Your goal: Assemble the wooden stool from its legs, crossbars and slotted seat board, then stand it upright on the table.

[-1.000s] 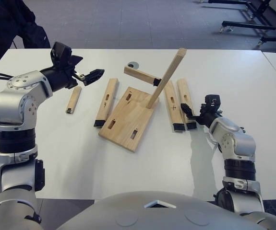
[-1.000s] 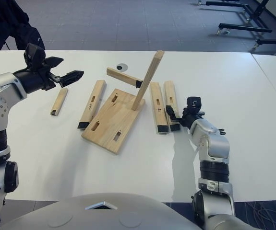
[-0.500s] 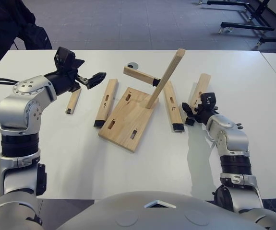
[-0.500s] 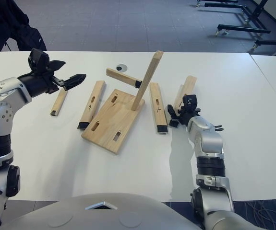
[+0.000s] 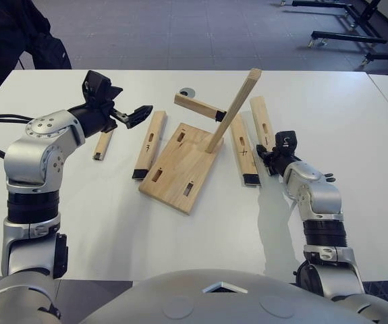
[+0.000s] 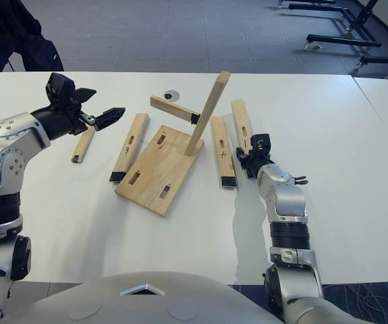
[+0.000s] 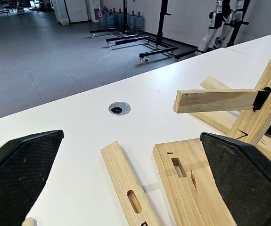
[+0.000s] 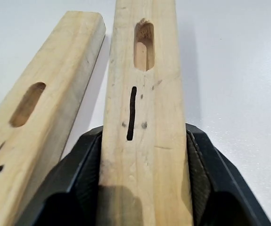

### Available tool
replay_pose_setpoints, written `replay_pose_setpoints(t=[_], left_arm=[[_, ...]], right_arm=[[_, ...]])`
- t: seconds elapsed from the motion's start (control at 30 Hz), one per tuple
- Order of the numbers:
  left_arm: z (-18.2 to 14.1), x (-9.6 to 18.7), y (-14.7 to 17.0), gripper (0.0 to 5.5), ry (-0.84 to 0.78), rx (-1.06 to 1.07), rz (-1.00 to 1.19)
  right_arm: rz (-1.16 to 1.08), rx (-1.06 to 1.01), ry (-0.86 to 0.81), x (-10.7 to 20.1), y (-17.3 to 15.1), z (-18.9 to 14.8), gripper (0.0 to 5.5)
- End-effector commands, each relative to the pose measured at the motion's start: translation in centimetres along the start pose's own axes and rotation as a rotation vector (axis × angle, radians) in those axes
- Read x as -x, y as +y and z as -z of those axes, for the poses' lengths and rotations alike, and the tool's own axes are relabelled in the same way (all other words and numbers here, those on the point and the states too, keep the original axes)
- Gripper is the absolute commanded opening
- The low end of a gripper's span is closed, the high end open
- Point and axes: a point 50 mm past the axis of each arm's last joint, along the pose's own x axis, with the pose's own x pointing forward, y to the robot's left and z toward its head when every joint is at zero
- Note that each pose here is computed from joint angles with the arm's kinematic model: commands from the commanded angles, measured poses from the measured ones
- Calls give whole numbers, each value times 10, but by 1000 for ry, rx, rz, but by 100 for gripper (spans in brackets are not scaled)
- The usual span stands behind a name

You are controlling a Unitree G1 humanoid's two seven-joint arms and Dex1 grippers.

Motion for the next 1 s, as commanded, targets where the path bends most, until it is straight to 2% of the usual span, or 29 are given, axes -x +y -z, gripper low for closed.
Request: replay_pose_setpoints(t=[0.03, 0.17, 0.23, 0.33, 0.4, 0.47, 0.57, 0.67, 0.77, 0.9, 1.0], left_arm=[[-2, -1, 3, 531, -10, 6, -18], [-5, 1, 10, 531, -59, 82, -39], [-11, 6, 15, 531, -125, 138, -38], [-31, 23, 31, 531, -296, 317, 24], [-46, 34, 41, 531, -409, 411, 87], [-59, 39, 42, 531, -493, 448, 185], [-80, 39, 26, 531, -593, 439, 417], [-102, 34, 7, 531, -664, 405, 632], [-129, 30, -9, 531, -733, 352, 780], [-160, 43, -28, 531, -818, 277, 970], [-163, 35, -38, 531, -806, 276, 1014]], right_arm=[[54, -10, 25, 4, -14, 4, 204], [78, -37, -47, 8, -30, -17, 203], [114, -47, -114, 15, -50, -39, 203], [144, 16, -289, 38, -85, -101, 203], [116, 52, -415, 57, -95, -146, 203], [-24, 53, -570, 80, -87, -195, 203], [-392, 94, -737, 115, -52, -251, 202], [-731, 82, -751, 131, -24, -270, 202], [-1047, 47, -681, 140, -1, -271, 202], [-1352, -54, -490, 136, 22, -258, 202], [-1492, -85, -403, 134, 44, -252, 202]])
